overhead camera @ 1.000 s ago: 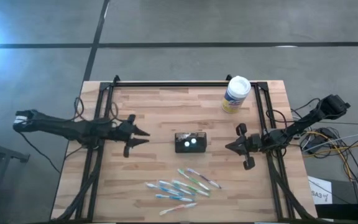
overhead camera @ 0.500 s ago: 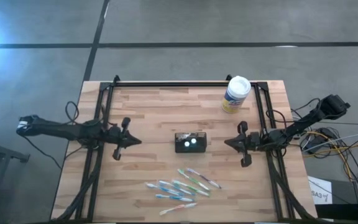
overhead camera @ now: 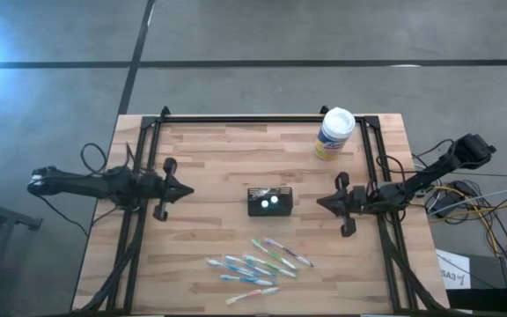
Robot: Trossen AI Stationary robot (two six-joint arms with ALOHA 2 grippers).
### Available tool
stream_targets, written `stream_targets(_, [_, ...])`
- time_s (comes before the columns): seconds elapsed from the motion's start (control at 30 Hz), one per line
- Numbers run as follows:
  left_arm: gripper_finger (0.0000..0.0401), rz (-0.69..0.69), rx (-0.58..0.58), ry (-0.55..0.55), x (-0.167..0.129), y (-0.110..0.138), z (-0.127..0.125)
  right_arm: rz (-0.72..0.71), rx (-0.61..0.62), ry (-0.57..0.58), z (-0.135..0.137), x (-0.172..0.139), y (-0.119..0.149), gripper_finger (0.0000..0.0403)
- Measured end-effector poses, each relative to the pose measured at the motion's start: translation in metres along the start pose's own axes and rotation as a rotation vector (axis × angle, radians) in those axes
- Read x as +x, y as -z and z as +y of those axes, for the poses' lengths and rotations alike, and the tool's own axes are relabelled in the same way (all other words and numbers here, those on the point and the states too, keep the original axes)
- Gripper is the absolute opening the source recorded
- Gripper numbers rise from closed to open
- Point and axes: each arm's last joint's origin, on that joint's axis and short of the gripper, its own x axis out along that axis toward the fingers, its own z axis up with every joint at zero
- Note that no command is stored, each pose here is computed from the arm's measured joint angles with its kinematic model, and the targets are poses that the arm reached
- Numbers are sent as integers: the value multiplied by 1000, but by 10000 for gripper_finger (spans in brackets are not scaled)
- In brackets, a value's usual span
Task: Pick & Place toothbrushing station
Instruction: Put the violet toothbrush into the mesh organizer
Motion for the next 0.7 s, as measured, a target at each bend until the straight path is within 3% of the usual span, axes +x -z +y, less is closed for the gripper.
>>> stream_targets(0.1, [4, 6, 29, 10, 0, -4, 0, -3, -34, 0, 2, 3, -4, 8])
stream_targets(0.4, [11, 149, -43, -33, -2, 20, 1, -32, -16, 24, 7, 12, -18, 8])
stream_targets(0.53, [6, 206, -105, -42, -3, 29, 1, 37, -41, 29, 13, 20, -24, 8])
stream_targets(0.7, [8, 222, -124, -50, -4, 34, 2, 208, 19, 59, 22, 36, -40, 8])
